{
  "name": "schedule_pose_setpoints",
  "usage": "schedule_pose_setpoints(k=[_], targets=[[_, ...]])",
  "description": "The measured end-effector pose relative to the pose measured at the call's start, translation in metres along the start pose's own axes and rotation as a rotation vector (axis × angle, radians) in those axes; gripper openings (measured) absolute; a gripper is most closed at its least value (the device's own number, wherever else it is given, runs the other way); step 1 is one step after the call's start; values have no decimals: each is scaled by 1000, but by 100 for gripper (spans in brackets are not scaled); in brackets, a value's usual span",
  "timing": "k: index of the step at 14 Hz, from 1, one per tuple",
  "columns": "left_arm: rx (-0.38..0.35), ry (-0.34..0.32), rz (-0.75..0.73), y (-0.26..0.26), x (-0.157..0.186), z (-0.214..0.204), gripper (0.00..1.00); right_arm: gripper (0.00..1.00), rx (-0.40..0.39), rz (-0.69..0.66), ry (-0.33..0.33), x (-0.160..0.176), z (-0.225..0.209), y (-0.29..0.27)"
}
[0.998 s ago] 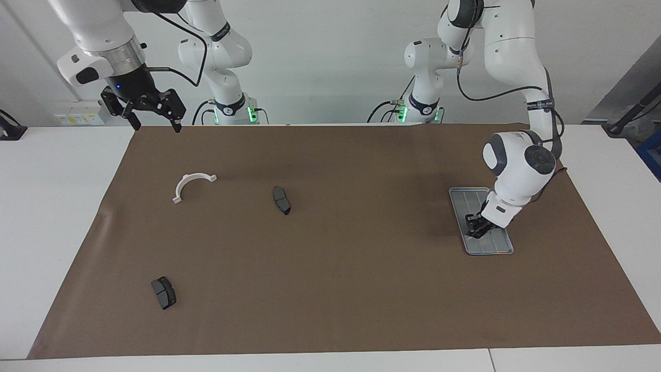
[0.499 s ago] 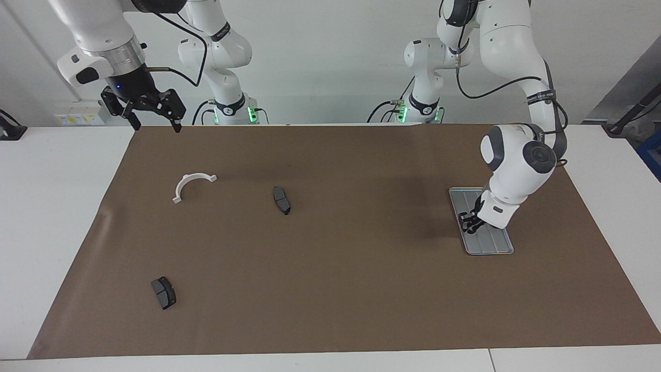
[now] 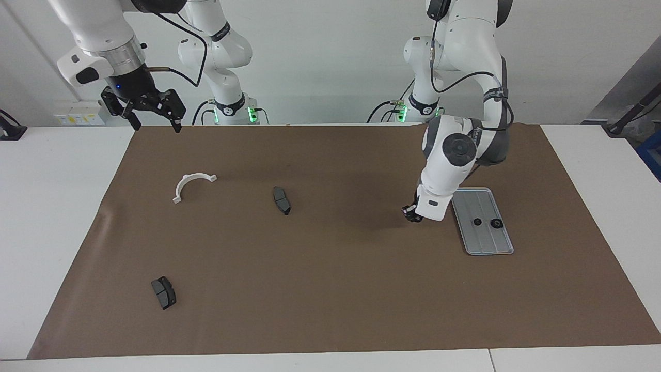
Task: Place bearing gear from tray to pile
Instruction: 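Carry the gear with the left gripper to mid-table and release it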
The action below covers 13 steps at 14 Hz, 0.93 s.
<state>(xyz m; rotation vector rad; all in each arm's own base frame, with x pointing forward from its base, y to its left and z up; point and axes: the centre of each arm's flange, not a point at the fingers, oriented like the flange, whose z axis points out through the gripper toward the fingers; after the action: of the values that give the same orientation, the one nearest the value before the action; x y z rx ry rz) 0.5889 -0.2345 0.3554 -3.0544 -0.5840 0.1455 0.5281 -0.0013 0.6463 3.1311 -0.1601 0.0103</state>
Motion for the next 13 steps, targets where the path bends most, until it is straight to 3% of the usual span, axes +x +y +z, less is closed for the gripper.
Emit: schedule_pose_setpoints(k=[3, 8, 13], targets=[[-6, 13, -76, 32, -29, 2, 35, 100, 0, 0, -1, 0, 0, 0], [-95, 72, -181, 91, -73, 17, 35, 100, 0, 0, -4, 0, 2, 0], [-127, 83, -211, 112, -88, 31, 35, 100, -1, 0, -5, 0, 2, 0]])
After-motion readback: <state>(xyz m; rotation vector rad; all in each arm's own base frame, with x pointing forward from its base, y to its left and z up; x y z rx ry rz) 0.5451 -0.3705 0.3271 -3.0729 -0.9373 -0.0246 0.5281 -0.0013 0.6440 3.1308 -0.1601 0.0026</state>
